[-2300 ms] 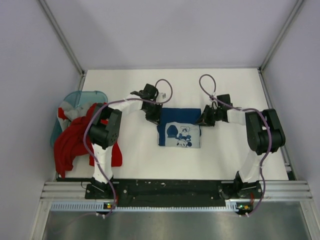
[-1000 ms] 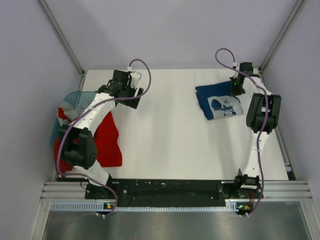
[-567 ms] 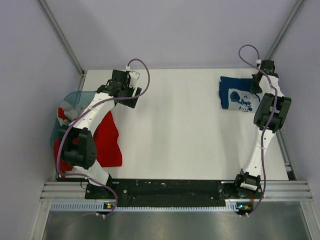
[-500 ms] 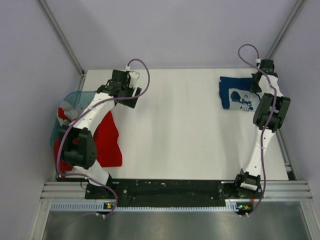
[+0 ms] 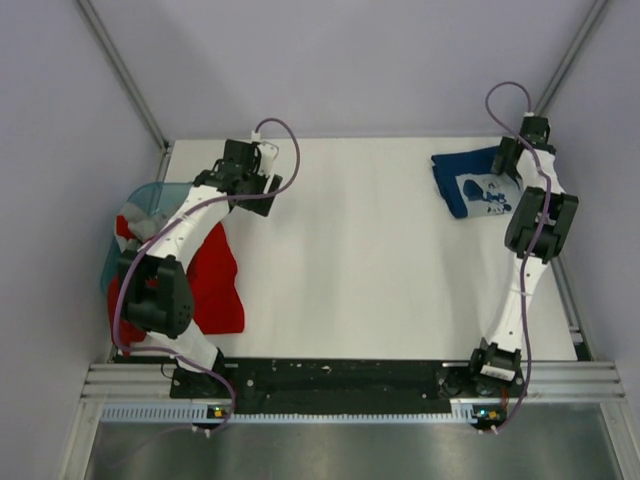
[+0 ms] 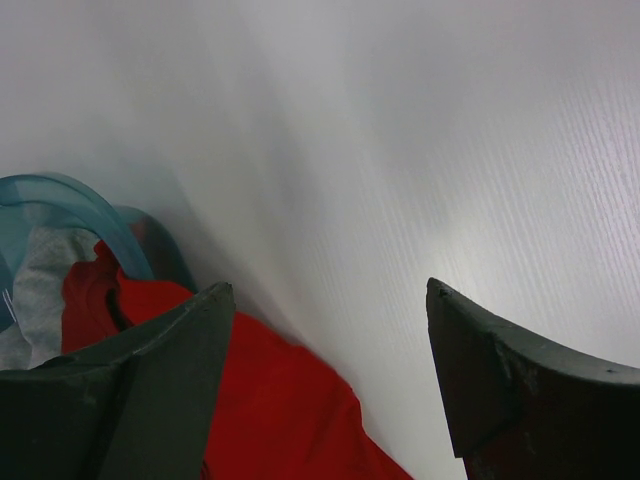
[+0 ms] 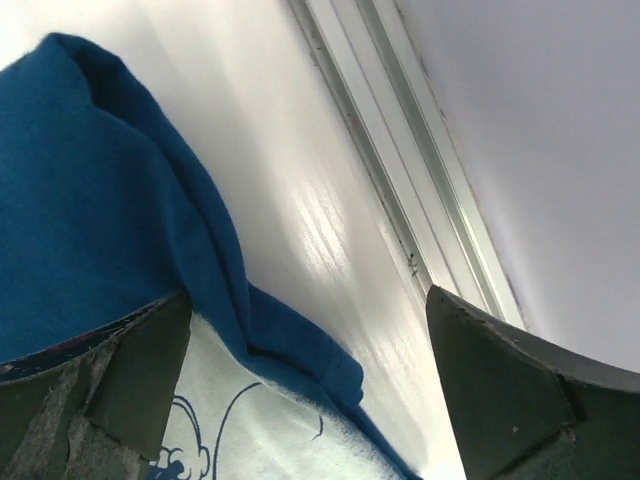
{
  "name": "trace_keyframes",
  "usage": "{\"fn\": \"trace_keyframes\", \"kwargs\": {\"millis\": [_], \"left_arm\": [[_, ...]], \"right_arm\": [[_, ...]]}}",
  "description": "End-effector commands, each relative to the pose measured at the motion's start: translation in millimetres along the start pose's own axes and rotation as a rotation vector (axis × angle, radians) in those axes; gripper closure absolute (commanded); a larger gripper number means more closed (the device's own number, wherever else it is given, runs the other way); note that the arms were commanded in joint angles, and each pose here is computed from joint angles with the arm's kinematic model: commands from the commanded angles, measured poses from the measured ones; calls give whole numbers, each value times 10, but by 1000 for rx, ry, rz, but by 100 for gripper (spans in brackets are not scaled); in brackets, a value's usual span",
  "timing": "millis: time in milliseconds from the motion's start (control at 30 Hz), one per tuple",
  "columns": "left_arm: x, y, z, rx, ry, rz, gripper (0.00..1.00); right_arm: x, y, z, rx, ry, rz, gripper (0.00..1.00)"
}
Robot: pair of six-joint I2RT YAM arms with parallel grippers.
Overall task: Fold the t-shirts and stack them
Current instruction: Put the neatly folded tshirt into the corner of the board with the right arm
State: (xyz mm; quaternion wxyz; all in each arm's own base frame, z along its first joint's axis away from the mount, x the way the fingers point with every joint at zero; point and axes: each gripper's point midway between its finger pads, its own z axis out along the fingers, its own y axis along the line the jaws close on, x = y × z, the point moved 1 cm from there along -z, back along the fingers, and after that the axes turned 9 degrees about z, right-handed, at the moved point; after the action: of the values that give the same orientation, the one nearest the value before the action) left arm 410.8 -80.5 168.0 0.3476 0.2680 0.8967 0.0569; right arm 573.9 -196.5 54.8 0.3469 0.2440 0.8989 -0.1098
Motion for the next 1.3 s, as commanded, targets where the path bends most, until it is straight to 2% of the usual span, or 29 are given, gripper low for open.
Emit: {"fn": "trace_keyframes", "kwargs": {"millis": [0, 167, 300, 433, 500, 533, 600, 633, 667, 767, 800, 900, 1033, 1267], "left_arm": [[-141, 93, -156, -31, -70, -3, 18], [-159, 89, -198, -28, -82, -5, 18], [-172, 83, -248, -24, -97, -2, 18], [-176, 75, -281, -21, -111, 2, 19], [-182, 74, -291, -20, -117, 5, 18], [-179, 73, -286, -20, -115, 5, 18], [-169, 68, -274, -18, -112, 5, 18], [-171, 69, -277, -18, -112, 5, 18], [-165, 67, -274, -18, -111, 7, 18], [-170, 71, -293, -20, -115, 8, 18], [-168, 67, -288, -18, -114, 8, 18], [-168, 67, -288, -18, -114, 8, 18], [-160, 62, -285, -15, -112, 10, 18], [-159, 71, -274, -20, -110, 14, 18]], "right_arm": [[-436, -51, -355, 65, -156, 135, 1], [-842, 9, -931, 52, -295, 123, 1], [-1083, 73, -1389, -46, -407, 196, 1], [-1109, 627, -1789, -444, -477, 127, 1], [-982, 978, -1961, -666, -432, 97, 2], [-903, 1134, -2009, -746, -412, 83, 11], [-682, 1388, -1999, -819, -346, 51, 57], [-562, 1488, -1961, -824, -304, 51, 75], [-425, 1565, -1891, -826, -245, 74, 87], [6, 1791, -1751, -909, -51, 209, 100], [252, 1848, -1685, -933, 39, 279, 100], [570, 1950, -1543, -918, 103, 375, 100], [962, 1987, -1338, -856, 161, 417, 100], [988, 1791, -754, -707, 189, 677, 100]]}}
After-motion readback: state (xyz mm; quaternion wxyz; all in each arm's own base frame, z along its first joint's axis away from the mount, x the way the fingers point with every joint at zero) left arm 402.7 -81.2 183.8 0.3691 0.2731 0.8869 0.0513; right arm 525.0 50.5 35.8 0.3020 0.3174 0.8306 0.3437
